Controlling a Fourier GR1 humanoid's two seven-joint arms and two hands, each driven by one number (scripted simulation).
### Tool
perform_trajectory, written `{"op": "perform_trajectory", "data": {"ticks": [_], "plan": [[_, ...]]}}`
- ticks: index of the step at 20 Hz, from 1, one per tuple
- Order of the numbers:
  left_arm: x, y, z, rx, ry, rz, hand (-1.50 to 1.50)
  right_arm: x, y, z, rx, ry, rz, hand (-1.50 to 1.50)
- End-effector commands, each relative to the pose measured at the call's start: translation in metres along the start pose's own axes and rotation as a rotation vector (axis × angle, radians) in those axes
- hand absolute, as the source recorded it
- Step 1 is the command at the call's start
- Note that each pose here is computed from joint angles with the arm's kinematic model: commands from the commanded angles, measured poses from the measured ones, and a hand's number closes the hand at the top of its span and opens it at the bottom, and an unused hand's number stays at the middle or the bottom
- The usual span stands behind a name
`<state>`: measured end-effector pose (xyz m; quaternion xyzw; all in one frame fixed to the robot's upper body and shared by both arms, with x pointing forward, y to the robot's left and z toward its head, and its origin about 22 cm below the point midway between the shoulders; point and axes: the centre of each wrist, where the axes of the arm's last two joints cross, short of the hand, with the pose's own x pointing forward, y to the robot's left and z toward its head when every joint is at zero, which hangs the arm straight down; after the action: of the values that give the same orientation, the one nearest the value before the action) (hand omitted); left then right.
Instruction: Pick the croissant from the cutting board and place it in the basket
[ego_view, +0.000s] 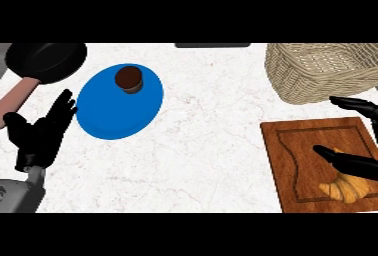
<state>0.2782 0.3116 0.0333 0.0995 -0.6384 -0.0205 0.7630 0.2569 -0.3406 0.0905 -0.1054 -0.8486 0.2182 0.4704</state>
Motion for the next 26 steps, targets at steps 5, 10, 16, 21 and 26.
{"op": "perform_trajectory", "data": {"ticks": [5,10,16,21,26], "plan": [[0.004,0.000,-0.009,-0.024,0.009,-0.013,0.00,0.069,0.002,-0.036,-0.067,0.139,0.129,-1.50],[0.010,-0.007,-0.014,-0.022,0.014,0.006,0.00,0.096,-0.026,-0.048,0.070,0.418,0.403,-1.50],[0.011,0.014,-0.009,-0.023,0.001,-0.030,0.00,0.138,-0.084,-0.071,0.013,0.701,0.785,-1.50],[0.022,0.011,-0.017,-0.015,0.013,0.000,0.00,0.182,-0.120,-0.086,0.191,0.811,0.740,-1.50],[0.021,0.004,-0.017,-0.034,-0.011,-0.016,0.00,0.187,-0.138,-0.086,0.346,0.885,0.607,-1.50]]}}
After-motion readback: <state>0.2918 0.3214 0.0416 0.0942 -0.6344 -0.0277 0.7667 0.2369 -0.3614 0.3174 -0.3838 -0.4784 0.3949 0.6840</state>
